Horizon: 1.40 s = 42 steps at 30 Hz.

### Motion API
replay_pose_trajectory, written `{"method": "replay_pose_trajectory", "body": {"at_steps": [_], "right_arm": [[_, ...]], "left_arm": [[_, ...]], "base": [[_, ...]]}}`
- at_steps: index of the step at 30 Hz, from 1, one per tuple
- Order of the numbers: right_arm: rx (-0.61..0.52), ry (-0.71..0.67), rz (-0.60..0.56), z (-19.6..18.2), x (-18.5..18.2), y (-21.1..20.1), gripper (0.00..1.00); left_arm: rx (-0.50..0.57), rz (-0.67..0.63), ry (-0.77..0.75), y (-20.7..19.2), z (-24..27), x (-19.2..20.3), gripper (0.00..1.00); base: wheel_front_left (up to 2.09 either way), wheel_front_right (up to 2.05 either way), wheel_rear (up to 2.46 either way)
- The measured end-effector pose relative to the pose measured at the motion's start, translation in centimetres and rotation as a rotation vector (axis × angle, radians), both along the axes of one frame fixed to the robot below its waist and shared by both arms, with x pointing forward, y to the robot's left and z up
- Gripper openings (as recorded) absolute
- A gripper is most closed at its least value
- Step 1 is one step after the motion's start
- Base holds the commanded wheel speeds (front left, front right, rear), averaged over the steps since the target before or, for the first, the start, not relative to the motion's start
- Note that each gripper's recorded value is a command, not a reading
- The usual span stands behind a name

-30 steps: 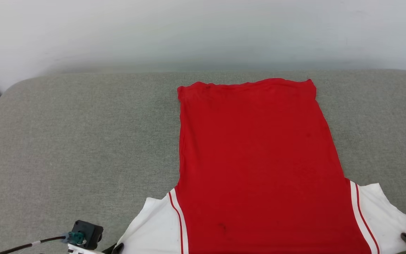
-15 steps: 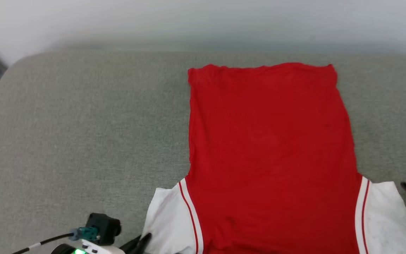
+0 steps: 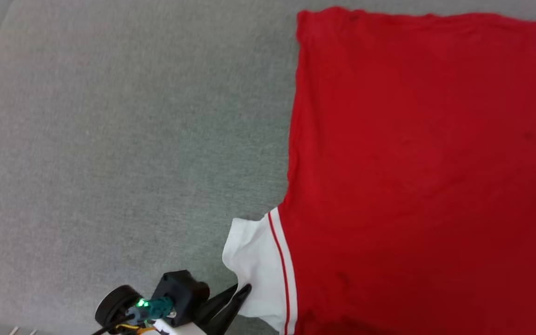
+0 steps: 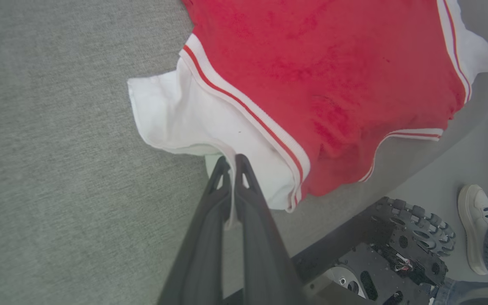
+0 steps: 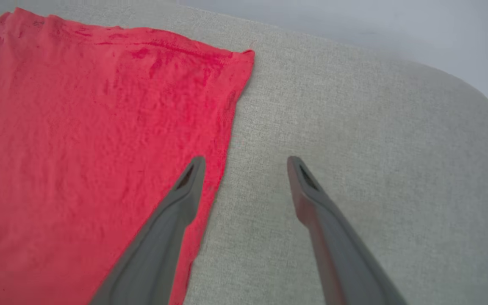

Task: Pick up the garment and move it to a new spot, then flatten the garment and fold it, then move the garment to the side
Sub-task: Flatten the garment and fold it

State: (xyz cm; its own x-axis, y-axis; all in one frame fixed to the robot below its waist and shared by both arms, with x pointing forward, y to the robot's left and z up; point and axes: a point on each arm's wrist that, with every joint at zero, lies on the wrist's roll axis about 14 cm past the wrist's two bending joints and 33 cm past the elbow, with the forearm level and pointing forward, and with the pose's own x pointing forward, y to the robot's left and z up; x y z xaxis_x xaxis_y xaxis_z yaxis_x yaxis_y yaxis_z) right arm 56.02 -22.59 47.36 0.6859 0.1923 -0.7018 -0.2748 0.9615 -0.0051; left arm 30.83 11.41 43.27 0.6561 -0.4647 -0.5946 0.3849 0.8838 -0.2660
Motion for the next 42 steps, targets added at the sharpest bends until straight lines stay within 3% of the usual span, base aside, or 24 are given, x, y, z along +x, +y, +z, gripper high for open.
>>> {"method": "replay_pose_trajectory", "body": {"at_steps": [6,12,24,25,26,35,42], "right_arm": [[-0.031,0.046,-0.007,-2.2,5.8,1.3,1.0],[-0.044,0.121,-0.022,-6.0,9.2,2.8,1.0],[-0.036,0.235,-0.004,-12.2,10.7,5.9,1.0],[-0.033,0.242,-0.008,-12.4,10.7,5.8,0.75],[-0.027,0.25,-0.012,-12.6,10.6,5.8,0.02],[-0.065,0.255,-0.006,-12.2,8.7,4.8,0.0],[-0.078,0.265,-0.01,-11.1,4.7,3.1,0.0]], "left_arm": [[0.023,0.018,-0.006,0.1,-0.1,1.1,0.0],[0.028,0.061,-0.018,0.4,-0.1,1.9,0.0],[0.054,0.113,0.008,1.6,-1.5,2.0,0.0],[0.053,0.115,0.01,1.6,-1.5,2.0,0.0],[0.055,0.12,0.01,1.7,-1.6,2.0,0.0],[0.055,0.135,-0.03,2.2,-1.0,2.3,0.0],[0.028,0.133,-0.097,1.8,0.4,3.0,0.0]], "base": [[0.0,0.0,0.0],[0.0,0.0,0.0],[0.0,0.0,0.0],[0.0,0.0,0.0],[0.0,0.0,0.0],[0.0,0.0,0.0],[0.0,0.0,0.0]]}}
